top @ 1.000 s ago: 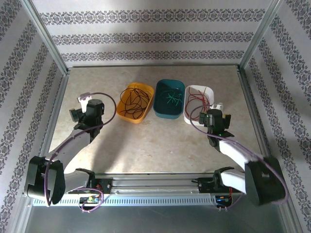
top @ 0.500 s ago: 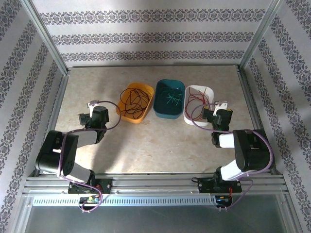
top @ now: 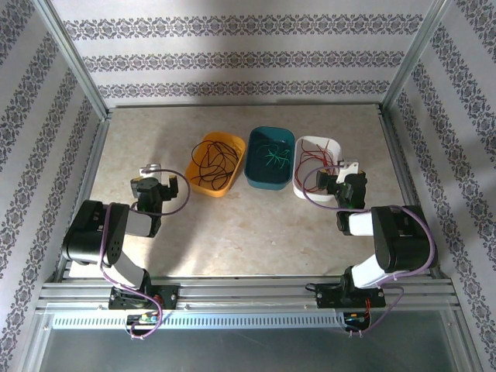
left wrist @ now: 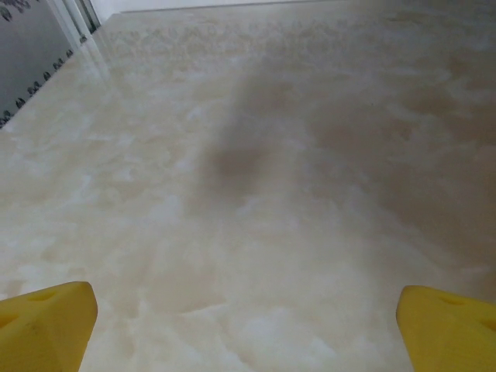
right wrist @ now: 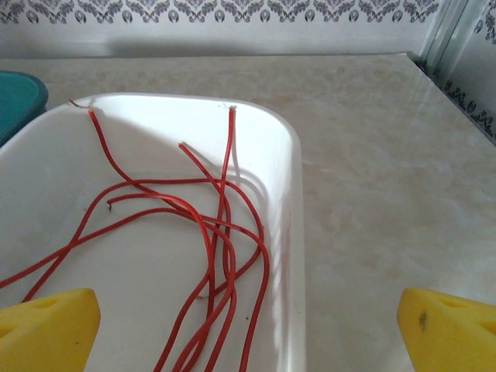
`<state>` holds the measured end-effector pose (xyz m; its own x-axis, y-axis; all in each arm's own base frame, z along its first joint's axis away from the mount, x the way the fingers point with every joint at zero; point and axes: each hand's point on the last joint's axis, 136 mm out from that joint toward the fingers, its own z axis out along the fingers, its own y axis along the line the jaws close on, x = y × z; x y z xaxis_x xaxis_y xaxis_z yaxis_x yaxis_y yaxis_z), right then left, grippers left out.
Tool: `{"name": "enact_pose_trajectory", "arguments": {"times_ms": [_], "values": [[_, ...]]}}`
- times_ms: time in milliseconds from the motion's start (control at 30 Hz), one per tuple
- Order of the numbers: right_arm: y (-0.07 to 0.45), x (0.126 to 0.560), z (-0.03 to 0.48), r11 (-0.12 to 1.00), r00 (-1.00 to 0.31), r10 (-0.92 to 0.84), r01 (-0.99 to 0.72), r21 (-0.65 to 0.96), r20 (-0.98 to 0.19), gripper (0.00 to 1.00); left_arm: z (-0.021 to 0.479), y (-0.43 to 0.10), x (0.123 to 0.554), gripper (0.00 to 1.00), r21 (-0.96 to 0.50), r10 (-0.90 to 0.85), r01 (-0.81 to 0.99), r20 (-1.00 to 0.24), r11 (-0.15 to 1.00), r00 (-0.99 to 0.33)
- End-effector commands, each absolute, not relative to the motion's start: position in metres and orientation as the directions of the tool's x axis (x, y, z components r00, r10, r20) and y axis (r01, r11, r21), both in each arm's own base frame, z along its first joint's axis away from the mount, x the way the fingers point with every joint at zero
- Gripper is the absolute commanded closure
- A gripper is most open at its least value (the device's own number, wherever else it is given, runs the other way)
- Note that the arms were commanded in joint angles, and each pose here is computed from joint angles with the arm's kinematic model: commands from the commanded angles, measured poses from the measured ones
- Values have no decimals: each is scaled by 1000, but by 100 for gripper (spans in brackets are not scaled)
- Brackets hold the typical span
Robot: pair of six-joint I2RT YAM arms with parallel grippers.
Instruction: Untangle the cables
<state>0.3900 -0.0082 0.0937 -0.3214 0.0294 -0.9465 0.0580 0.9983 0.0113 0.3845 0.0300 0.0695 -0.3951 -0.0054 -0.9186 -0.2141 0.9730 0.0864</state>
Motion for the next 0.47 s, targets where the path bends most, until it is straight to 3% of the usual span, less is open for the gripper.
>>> {"name": "enact_pose_trajectory", "arguments": {"times_ms": [0, 433], "values": [[1, 399, 108, 999, -274, 31, 18, 28, -961, 2, 90, 29, 395, 1, 46, -16, -197, -953, 979, -302], [7, 399, 108, 997, -276, 47, -52, 63, -960, 2, 91, 29, 395, 0, 44, -19, -198, -952, 979, -306]]}}
